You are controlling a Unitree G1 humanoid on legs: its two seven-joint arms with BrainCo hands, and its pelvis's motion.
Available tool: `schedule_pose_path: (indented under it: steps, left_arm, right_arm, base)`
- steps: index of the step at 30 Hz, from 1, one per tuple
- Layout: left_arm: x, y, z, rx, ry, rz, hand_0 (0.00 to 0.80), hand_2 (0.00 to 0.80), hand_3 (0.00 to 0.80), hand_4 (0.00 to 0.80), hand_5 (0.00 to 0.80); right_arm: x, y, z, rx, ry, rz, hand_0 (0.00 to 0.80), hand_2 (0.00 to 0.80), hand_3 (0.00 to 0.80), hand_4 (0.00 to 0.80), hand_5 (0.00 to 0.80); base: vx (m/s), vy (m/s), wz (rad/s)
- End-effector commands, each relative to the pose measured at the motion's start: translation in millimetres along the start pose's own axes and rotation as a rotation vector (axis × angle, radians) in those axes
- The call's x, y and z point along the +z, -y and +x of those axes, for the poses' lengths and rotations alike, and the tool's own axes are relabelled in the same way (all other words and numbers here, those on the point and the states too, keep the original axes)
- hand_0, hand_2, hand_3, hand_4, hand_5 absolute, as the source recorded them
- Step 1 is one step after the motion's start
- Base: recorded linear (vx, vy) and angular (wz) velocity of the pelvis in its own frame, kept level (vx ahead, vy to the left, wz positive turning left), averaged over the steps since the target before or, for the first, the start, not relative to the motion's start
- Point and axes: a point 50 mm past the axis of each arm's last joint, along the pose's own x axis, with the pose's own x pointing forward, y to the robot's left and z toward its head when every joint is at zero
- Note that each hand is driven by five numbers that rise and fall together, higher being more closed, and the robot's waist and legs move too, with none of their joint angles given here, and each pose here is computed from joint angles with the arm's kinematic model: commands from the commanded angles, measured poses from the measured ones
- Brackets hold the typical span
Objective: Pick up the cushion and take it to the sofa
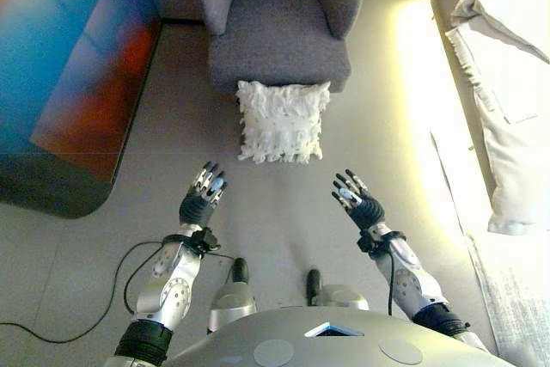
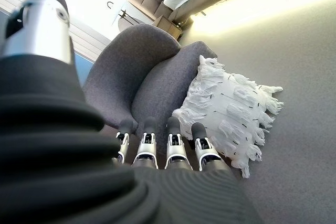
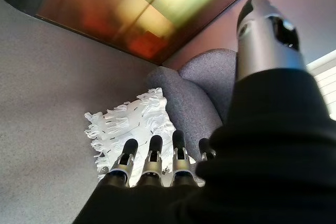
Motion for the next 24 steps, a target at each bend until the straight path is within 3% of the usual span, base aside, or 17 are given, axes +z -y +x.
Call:
schedule_pose_path:
  steps: [1, 24]
  left_arm:
    - [22.4, 4.7, 10.0, -0.026, 0.118, 0.006, 0.0, 0.0, 0.0, 0.0, 0.0]
    - [23.9, 6.4, 10.0, -0.047, 0.129, 0.021, 0.0, 0.0, 0.0, 0.0, 0.0]
  right_arm:
    - [33.3, -16.9, 7.4, 0.073, 0.168, -0.027, 0.0, 0.0, 0.0, 0.0, 0.0]
    - [31.4, -18.1, 7.8, 0.071, 0.167, -0.017, 0.0, 0.0, 0.0, 0.0, 0.0]
  base:
    - [0.0, 0.0, 0.0]
    - [0.0, 0.0, 0.0]
